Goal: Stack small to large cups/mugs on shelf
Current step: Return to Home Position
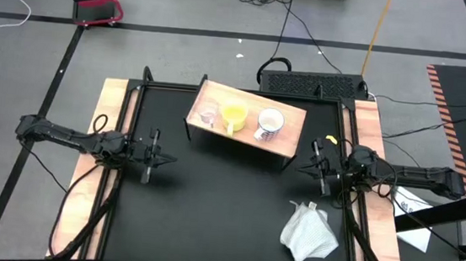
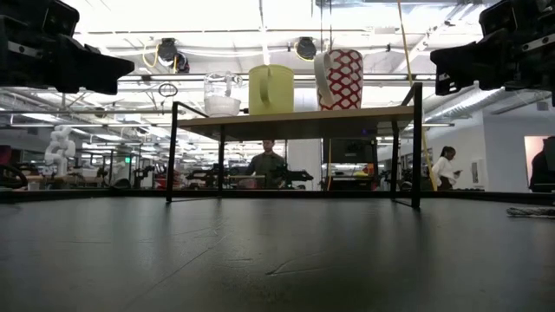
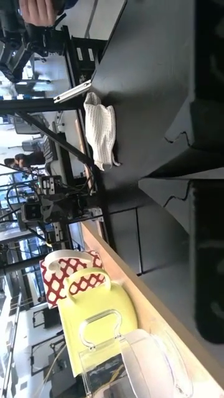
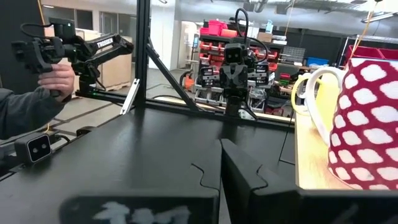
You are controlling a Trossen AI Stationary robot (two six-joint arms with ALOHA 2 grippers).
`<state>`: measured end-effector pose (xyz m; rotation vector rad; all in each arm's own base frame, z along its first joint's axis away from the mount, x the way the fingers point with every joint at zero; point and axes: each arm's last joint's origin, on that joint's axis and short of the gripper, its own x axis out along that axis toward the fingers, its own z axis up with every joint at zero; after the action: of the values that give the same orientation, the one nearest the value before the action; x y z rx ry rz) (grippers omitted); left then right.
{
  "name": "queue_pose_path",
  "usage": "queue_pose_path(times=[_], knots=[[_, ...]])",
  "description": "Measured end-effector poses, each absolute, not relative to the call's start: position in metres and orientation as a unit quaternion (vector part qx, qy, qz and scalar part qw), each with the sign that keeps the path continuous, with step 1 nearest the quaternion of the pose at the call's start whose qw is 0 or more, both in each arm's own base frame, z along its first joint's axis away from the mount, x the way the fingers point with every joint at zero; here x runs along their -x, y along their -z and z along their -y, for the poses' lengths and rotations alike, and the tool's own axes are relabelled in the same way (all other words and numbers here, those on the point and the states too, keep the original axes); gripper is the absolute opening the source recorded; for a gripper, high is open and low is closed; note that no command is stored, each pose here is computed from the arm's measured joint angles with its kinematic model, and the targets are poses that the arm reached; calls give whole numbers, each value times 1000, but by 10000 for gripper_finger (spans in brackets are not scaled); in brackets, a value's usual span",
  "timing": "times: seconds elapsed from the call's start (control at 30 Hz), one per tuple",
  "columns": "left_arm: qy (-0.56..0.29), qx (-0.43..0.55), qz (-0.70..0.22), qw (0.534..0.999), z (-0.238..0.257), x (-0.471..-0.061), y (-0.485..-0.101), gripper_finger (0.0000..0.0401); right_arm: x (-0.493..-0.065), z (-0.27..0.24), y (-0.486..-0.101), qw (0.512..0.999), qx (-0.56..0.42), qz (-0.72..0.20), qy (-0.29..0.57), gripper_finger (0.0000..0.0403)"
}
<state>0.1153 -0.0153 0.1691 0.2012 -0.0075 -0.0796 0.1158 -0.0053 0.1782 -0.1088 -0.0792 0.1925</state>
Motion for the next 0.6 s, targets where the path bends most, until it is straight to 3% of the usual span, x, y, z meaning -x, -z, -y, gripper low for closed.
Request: queue_pose_path(times=[0.23, 0.6], knots=[[40, -99, 4, 994, 15, -115, -169, 3, -116, 5, -178, 994, 48, 36, -96, 0], [40, -102, 4, 994, 15, -115, -169, 32, -116, 5, -177, 995, 13, 31, -97, 0]])
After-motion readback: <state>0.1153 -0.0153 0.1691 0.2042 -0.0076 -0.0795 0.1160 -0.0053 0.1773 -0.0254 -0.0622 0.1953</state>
